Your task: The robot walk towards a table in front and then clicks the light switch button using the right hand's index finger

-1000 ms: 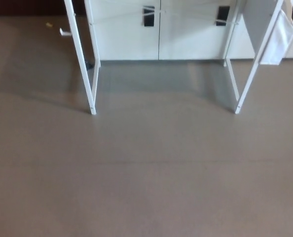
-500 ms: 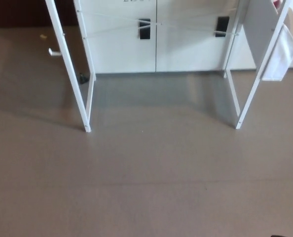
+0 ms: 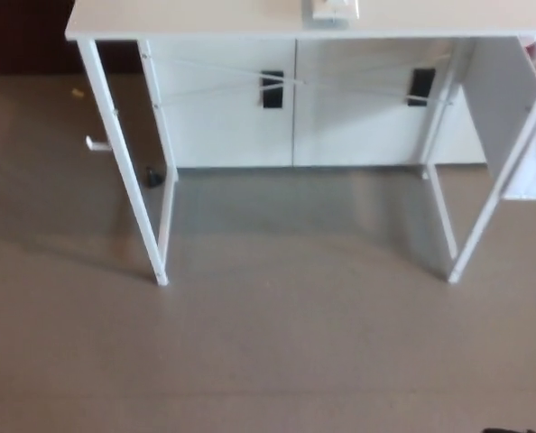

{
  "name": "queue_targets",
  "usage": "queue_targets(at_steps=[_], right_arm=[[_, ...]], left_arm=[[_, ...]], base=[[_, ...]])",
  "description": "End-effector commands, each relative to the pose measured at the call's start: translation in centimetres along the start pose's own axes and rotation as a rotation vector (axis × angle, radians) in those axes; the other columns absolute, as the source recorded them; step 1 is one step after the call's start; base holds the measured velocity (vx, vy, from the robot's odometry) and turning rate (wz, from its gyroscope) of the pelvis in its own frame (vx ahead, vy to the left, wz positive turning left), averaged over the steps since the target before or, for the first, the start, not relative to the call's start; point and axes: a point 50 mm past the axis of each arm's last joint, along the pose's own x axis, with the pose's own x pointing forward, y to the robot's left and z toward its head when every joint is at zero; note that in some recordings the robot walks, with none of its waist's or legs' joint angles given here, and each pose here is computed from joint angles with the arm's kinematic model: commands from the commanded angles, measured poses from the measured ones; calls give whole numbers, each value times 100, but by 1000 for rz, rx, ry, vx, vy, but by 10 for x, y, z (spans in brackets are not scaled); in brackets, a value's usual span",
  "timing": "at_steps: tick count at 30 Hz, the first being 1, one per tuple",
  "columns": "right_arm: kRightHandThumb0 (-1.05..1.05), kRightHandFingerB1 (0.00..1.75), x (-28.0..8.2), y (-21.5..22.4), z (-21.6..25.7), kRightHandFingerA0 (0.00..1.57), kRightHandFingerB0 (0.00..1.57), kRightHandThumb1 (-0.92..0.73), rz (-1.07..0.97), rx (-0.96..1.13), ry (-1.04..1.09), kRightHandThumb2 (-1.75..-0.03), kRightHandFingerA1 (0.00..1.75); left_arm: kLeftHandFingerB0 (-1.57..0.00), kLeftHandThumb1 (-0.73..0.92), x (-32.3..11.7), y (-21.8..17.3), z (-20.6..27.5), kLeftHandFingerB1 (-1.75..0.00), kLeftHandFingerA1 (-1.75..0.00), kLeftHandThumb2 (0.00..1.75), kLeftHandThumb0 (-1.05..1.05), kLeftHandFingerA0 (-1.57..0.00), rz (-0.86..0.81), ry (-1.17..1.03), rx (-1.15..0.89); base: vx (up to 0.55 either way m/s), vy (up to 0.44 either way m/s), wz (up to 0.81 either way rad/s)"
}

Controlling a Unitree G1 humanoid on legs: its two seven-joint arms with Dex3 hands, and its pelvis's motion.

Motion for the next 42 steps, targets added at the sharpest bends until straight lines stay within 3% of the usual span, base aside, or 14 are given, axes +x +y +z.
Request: queue_targets(at_steps=[1, 9, 11, 12, 13, 15, 16, 19, 20, 24, 29, 35, 36, 42], right_arm=[[-16, 53, -2, -5, -3, 55, 25, -68, -4, -11, -1, -65, 74], [-15, 52, -4, 1, -10, 54, 25, -70, 16, -11, 19, -65, 71], [-15, 52, -4, 1, -9, 59, 21, -67, 17, -5, 15, -73, 76], [-16, 51, -3, 0, -7, 53, 24, -70, 15, -6, 15, -63, 72], [-15, 52, -2, -1, -7, 58, 21, -67, 14, -4, 14, -72, 76], [-14, 52, -2, -2, -7, 58, 21, -67, 14, -1, 15, -72, 76], [-11, 51, -2, -1, -6, 54, 26, -72, 9, -10, 22, -62, 73], [-12, 53, -1, -1, -7, 55, 24, -69, 13, -11, 12, -65, 77], [-10, 53, -2, 0, -9, 59, 19, -65, 17, 8, 16, -74, 80], [-10, 51, -5, 0, -9, 54, 24, -71, 17, -5, 16, -63, 75], [-9, 52, -3, -1, -7, 52, 26, -70, 2, -8, 23, -63, 72], [-12, 51, -10, 0, -13, 55, 25, -71, 16, -16, 36, -63, 75], [-11, 52, -10, 1, -13, 59, 21, -68, 17, -20, 37, -72, 77], [-11, 53, -13, 2, -17, 54, 25, -69, 20, -18, 43, -65, 74]], left_arm=[[-43, 63, -1, 4, -3, -41, -43, 58, -15, -48, 14, 19, 14], [-42, 63, -7, 9, -9, -40, -44, 58, -16, -48, 14, 37, 33], [-42, 63, -7, 8, -8, -40, -44, 58, -16, -48, 16, 30, 41], [-42, 63, -6, 8, -7, -40, -44, 58, -17, -48, 12, 21, 52], [-42, 63, -5, 8, -7, -40, -44, 58, -17, -48, 10, 19, 54], [-42, 63, -5, 8, -7, -40, -44, 58, -17, -47, 5, 18, 49], [-42, 63, -4, 9, -7, -40, -44, 58, -17, -48, 5, 24, 35], [-43, 63, -4, 8, -8, -40, -44, 58, -16, -48, 7, 27, 32], [-42, 63, -6, 8, -9, -40, -44, 58, -17, -48, 3, 28, 35], [-43, 62, -6, 7, -10, -40, -43, 58, -17, -49, 9, 38, 36], [-42, 62, -4, 7, -7, -41, -44, 58, -17, -47, 3, 21, 62], [-42, 61, -9, -2, -13, -40, -43, 58, -17, -47, -18, 35, 63], [-40, 61, -10, -8, -14, -39, -43, 58, -16, -46, -31, 36, 39], [-40, 63, -17, -25, -19, -39, -41, 58, -17, -41, -84, 47, -2]], base=[[258, -34, 39], [285, 40, -9], [378, 171, -21], [435, 217, -21], [470, 201, -3], [368, 305, -60], [363, 300, -33], [356, 140, -3], [329, 75, 7], [287, -4, 18], [409, -125, 33], [350, -152, 18], [183, -54, -10], [157, 63, -14]])
